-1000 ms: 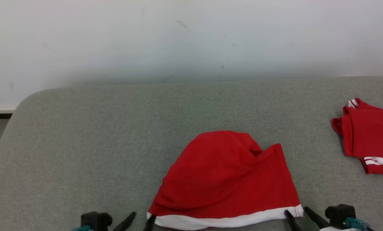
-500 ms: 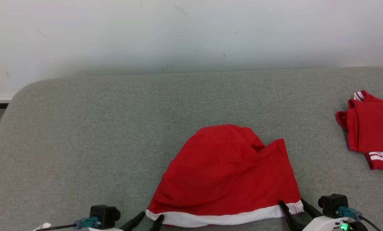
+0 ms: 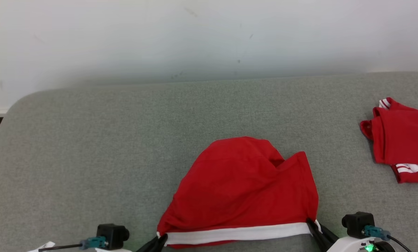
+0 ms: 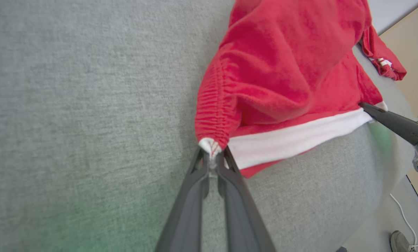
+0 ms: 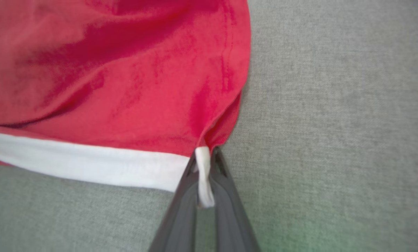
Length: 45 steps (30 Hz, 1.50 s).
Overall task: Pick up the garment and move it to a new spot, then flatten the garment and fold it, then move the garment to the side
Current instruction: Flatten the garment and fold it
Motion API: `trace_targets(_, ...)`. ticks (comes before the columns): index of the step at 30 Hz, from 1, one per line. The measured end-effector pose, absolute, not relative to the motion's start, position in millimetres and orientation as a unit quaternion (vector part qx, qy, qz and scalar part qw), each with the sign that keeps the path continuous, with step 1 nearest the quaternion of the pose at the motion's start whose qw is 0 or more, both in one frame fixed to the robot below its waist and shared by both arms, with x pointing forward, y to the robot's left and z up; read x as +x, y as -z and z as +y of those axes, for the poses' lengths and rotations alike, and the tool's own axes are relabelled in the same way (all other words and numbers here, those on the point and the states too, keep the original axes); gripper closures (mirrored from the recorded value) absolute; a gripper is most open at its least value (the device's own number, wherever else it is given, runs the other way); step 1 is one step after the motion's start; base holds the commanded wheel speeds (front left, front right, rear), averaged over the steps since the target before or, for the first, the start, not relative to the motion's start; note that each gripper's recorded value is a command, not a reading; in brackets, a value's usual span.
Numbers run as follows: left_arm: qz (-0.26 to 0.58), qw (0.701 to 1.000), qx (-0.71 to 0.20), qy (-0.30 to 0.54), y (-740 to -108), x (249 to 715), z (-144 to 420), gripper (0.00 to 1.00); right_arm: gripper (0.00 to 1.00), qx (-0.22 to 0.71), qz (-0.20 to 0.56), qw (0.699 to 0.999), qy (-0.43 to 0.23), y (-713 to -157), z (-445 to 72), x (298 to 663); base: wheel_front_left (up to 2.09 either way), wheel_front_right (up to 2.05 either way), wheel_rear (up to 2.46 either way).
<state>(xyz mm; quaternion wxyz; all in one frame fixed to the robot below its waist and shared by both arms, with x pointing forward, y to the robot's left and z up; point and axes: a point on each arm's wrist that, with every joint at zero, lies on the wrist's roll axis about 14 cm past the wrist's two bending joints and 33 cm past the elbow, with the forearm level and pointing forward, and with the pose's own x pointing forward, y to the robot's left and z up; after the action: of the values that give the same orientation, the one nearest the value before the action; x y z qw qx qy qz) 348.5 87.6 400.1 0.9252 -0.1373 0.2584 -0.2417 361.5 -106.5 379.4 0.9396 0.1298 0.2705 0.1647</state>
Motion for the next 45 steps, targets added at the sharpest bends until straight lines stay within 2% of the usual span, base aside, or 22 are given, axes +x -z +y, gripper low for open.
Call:
trace_targets(10,0.211,0.937,-0.135,0.243,-424,353,90,1.0,1.0,0.142,0.227,0.95,-0.16,-402,-114,362,0.0,0.0,0.0)
trace_targets(17,0.153,0.945,-0.126,0.26,-463,374,88,1.0,1.0,0.163,0.177,0.954,-0.177,-443,-114,382,0.0,0.0,0.0)
trace_targets(25,0.118,0.948,-0.084,0.283,-507,436,86,1.0,1.0,0.14,0.127,0.959,-0.211,-498,-109,439,0.0,0.0,0.0)
trace_targets(32,0.141,0.944,-0.036,0.296,-523,501,80,1.0,1.0,0.1,0.114,0.964,-0.219,-522,-110,500,0.0,0.0,0.0)
trace_targets(40,0.14,0.945,-0.01,0.295,-559,575,73,1.0,1.0,0.054,0.046,0.978,-0.198,-584,-129,578,0.0,0.0,0.0)
trace_targets(45,0.128,0.949,-0.008,0.287,-583,612,69,1.0,1.0,0.024,0.005,0.983,-0.18,-615,-140,612,0.0,0.0,0.0)
